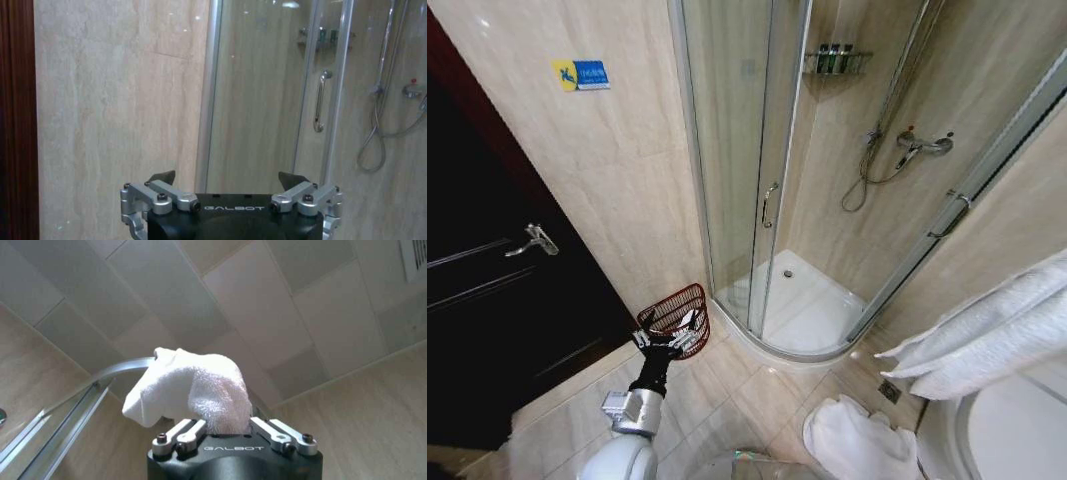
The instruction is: Discard the used towel into the hamper.
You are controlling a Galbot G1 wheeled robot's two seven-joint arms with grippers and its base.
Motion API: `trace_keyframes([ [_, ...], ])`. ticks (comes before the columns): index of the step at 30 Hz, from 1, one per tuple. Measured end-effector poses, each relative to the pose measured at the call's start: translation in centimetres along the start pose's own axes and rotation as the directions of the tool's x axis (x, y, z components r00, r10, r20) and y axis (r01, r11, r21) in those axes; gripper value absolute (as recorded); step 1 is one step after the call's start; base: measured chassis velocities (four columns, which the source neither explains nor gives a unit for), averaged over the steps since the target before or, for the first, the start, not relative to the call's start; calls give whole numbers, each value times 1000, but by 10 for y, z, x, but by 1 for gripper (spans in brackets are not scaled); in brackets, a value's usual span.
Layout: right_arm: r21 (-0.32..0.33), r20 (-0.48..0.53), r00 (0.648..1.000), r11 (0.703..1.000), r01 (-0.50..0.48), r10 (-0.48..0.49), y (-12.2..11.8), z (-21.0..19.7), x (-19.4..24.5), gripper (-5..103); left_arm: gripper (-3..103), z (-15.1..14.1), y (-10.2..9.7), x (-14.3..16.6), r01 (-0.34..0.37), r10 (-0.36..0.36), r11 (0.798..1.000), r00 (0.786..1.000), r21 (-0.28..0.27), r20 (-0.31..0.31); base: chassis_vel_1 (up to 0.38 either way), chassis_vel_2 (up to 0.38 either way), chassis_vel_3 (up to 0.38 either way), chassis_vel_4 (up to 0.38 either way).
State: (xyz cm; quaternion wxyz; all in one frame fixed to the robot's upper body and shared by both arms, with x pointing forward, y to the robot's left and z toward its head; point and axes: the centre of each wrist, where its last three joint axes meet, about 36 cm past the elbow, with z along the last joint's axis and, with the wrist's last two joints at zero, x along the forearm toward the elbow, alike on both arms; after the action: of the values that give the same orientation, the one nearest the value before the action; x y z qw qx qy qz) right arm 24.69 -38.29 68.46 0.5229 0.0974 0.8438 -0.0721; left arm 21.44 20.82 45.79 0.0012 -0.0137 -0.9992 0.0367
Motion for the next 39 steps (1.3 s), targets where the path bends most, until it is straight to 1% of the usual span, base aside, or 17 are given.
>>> trace_keyframes([
  [12, -7, 5, 1000, 1000, 5, -5, 1, 0, -3, 13, 100, 0, 0, 0, 0, 0, 1000, 1000, 0, 0, 9, -13, -23, 31],
  [18, -10, 5, 1000, 1000, 6, -6, 2, 0, -3, 13, 100, 0, 0, 0, 0, 0, 1000, 1000, 0, 0, 75, -93, -172, 163],
  [30, -18, 24, 1000, 1000, 14, -13, 3, 1, -2, 13, 100, 0, 0, 0, 0, 0, 1000, 1000, 0, 0, 189, -182, -195, 176],
  [35, -13, 44, 999, 999, 31, -31, 4, 4, 1, 13, 100, 0, 0, 0, 0, 0, 1000, 1000, 0, 0, 30, -48, -39, 59],
  [39, -7, 74, 995, 998, 66, -66, 8, 12, 17, 13, 100, 0, 0, 0, 0, 0, 1000, 1000, 0, 0, -30, 45, 40, -35],
])
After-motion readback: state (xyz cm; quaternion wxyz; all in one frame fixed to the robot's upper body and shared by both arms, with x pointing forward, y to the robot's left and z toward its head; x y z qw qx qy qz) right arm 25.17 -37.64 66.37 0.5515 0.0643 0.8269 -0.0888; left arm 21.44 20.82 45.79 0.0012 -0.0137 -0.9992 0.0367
